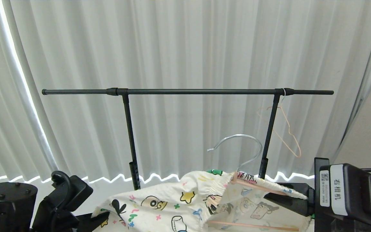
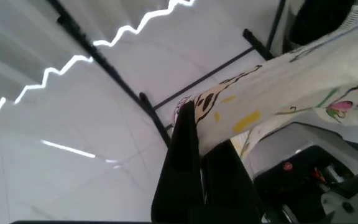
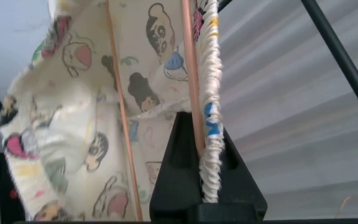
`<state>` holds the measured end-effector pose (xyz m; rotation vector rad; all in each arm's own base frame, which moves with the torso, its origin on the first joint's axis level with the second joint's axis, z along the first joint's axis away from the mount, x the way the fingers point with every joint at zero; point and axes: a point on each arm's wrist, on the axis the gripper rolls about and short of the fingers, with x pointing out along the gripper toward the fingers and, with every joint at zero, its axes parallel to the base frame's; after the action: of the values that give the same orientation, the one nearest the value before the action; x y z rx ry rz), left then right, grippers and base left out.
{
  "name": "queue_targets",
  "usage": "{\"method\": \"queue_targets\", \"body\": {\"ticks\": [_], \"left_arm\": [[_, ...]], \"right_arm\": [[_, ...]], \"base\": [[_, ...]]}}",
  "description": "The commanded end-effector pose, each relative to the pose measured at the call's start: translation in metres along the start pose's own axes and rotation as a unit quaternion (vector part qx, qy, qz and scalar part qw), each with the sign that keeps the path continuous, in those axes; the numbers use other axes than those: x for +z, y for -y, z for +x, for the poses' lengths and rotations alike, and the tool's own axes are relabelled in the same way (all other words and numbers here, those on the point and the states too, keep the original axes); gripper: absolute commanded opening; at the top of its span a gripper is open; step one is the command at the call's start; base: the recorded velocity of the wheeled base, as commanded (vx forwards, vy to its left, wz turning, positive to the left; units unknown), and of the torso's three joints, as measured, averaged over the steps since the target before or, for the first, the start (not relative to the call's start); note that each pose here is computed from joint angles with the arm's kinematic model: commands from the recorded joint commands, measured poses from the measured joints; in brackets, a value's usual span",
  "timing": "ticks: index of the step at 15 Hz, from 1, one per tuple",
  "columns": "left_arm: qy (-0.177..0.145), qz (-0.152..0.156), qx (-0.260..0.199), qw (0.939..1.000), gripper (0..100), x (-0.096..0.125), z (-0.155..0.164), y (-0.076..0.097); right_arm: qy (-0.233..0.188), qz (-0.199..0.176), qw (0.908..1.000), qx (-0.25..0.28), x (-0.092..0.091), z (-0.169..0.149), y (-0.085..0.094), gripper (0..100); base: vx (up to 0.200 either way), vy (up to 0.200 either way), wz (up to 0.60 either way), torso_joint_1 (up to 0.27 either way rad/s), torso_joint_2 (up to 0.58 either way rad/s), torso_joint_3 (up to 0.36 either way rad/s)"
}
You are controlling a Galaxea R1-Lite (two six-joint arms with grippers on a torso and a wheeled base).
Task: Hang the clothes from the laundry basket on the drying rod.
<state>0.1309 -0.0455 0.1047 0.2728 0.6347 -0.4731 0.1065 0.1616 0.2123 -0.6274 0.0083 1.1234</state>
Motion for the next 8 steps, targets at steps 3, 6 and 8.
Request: {"method": "queue_targets", "body": {"ticks": [3, 6, 8], "left_arm": [[-0.036, -0.041, 0.038, 0.9978, 0, -0.016, 0.002, -0.013], [-0.059, -0.04, 0.035, 0.9968, 0, -0.028, 0.001, -0.01], [-0.083, -0.041, 0.052, 0.9944, 0, -0.033, 0.004, -0.009]], "right_arm": [[0.003, 0.0, 1.0, -0.002, 0.001, 0.0, 0.0, 0], [0.005, 0.002, 1.0, -0.003, 0.002, 0.0, 0.001, 0], [0.006, 0.002, 1.0, -0.004, 0.002, -0.001, 0.001, 0]], "base": [[0.0, 0.0, 0.0, 0.0, 0.0, 0.0], [0.0, 0.0, 0.0, 0.0, 0.0, 0.0], [0.0, 0.0, 0.0, 0.0, 0.0, 0.0]]}}
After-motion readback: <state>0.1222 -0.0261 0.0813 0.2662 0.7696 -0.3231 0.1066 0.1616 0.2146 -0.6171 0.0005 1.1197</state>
